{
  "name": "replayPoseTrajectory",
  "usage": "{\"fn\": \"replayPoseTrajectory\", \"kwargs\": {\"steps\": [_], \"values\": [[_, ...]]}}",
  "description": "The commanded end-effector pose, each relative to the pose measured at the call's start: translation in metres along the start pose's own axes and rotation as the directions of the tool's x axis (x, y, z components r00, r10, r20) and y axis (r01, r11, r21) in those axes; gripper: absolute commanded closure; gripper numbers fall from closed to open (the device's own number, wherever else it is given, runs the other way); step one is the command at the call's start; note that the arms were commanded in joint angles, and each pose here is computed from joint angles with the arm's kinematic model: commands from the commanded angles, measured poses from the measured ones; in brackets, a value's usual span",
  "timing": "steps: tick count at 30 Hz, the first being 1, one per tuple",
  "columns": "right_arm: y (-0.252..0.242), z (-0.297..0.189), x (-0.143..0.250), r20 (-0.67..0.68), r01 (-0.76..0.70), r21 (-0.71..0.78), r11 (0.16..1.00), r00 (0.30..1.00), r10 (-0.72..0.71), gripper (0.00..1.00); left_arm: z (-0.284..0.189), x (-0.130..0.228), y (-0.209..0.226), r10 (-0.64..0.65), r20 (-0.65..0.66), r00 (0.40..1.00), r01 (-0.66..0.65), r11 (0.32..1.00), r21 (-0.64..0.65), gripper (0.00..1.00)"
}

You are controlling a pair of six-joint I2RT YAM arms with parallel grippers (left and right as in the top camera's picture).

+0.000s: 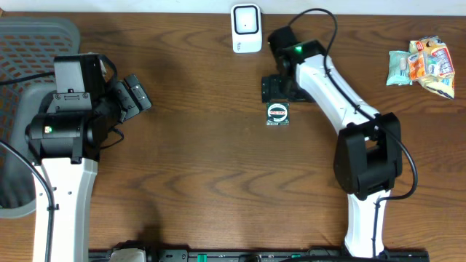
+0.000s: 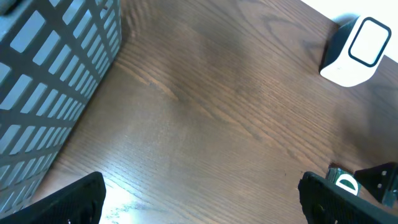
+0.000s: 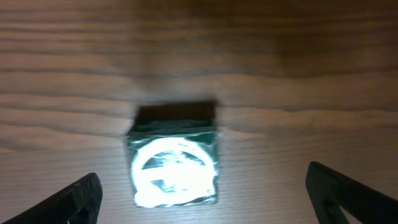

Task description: Scan the item barcode

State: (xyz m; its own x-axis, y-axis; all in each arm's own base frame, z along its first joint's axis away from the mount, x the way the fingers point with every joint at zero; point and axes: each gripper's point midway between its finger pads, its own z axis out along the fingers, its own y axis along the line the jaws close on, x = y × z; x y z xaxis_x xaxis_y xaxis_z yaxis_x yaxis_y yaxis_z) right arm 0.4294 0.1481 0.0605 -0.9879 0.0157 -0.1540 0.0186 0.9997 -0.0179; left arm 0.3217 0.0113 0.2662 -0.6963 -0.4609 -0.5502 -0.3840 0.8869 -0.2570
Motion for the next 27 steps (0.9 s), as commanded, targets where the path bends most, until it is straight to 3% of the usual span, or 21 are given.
{"fn": "replayPoseTrajectory", "kwargs": {"steps": [1, 11, 15, 19, 27], "values": [[0.011, 0.018, 0.022, -0.061, 0.105, -0.079, 0.991, 0.992, -0.109, 0.01, -0.002, -0.004, 0.002, 0.008, 0.014, 1.0, -0.008, 1.0, -0.008, 0.02], [0.021, 0.05, 0.045, -0.08, 0.119, -0.103, 0.988, 0.989, -0.127, 0.02, -0.002, -0.004, 0.002, 0.008, 0.014, 1.0, -0.008, 1.0, -0.008, 0.02], [0.022, 0.051, 0.043, -0.075, 0.108, -0.104, 0.989, 0.99, -0.116, 0.16, -0.002, -0.004, 0.002, 0.008, 0.014, 1.0, -0.008, 1.0, -0.008, 0.02], [0.024, 0.051, 0.039, -0.057, 0.094, -0.109, 0.99, 0.993, -0.101, 0.16, -0.002, -0.004, 0.002, 0.008, 0.014, 1.0, -0.008, 1.0, -0.008, 0.02], [0.026, 0.051, 0.031, -0.024, 0.084, -0.116, 0.99, 0.996, -0.088, 0.27, -0.002, -0.004, 0.002, 0.008, 0.013, 1.0, -0.008, 1.0, -0.008, 0.02]]}}
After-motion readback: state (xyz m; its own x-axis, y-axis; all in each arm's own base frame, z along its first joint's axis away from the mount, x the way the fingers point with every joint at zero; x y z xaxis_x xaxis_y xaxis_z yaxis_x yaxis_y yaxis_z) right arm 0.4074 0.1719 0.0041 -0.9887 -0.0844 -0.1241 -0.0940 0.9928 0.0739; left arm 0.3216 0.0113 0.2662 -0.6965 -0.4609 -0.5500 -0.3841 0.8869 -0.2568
